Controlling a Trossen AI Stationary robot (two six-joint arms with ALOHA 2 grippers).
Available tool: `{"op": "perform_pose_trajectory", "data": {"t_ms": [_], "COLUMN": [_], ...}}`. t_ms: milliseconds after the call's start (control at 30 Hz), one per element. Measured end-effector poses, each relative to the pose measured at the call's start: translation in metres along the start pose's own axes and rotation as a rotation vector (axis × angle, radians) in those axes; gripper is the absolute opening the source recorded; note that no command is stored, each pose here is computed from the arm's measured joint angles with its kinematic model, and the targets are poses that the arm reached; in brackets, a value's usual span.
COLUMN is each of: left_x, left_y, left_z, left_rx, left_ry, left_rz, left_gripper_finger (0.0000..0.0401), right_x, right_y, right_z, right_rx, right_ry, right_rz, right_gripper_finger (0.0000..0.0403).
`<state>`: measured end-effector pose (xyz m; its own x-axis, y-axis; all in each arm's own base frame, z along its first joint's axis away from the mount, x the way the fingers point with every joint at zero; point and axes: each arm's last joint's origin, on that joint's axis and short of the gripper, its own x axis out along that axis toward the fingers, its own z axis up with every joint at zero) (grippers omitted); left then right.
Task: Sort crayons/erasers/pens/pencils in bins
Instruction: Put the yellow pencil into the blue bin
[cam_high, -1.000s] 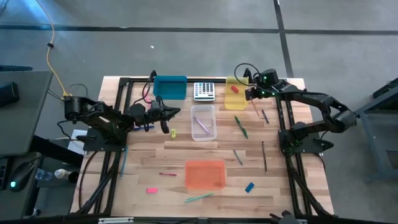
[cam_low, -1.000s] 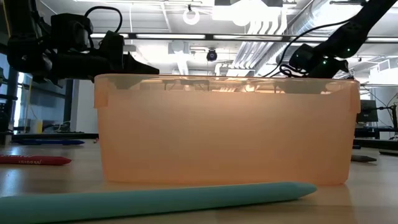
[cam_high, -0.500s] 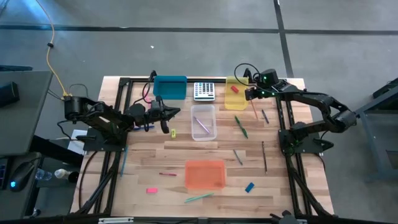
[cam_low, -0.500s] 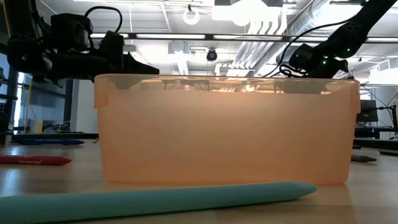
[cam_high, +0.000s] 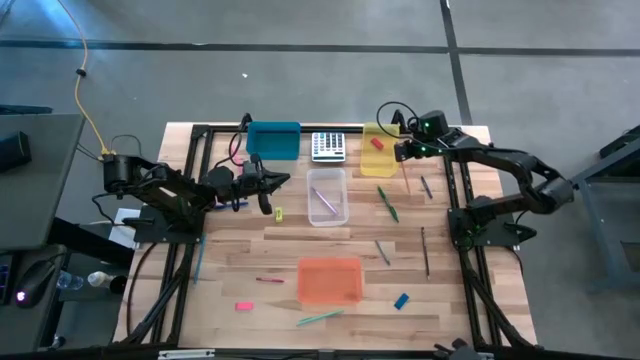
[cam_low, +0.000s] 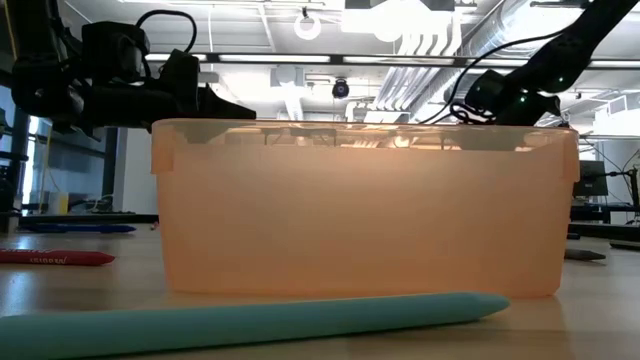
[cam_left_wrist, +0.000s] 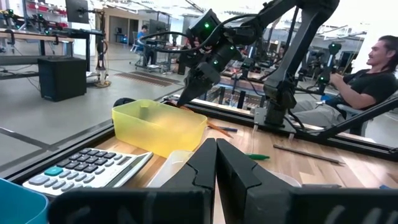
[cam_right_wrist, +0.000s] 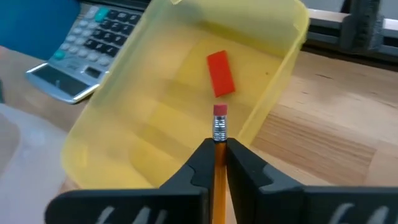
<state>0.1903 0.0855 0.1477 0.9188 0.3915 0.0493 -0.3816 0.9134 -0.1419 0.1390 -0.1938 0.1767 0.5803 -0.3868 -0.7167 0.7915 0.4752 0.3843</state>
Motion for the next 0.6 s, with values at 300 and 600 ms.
{"op": "perform_pose_trajectory", "data": {"t_ms": [300,600], "left_x": [0.007,0.049], "left_y": [-0.003,-0.015], "left_z": [0.004,0.018], "left_rx": [-0.062,-0.148], "left_ry": [0.006,0.159], "left_rz": [-0.101,-0.176], "left_gripper_finger": [0.0,0.0002], "right_x": [-0.03,-0.061], "right_y": [0.01,0.052], "right_z": [-0.001,0.0], "right_rx": [-0.055,-0.288], "right_ry": [-0.029,-0.196], "right_rz": [0.08,0.382], "right_gripper_finger": [0.0018,0.0018]}}
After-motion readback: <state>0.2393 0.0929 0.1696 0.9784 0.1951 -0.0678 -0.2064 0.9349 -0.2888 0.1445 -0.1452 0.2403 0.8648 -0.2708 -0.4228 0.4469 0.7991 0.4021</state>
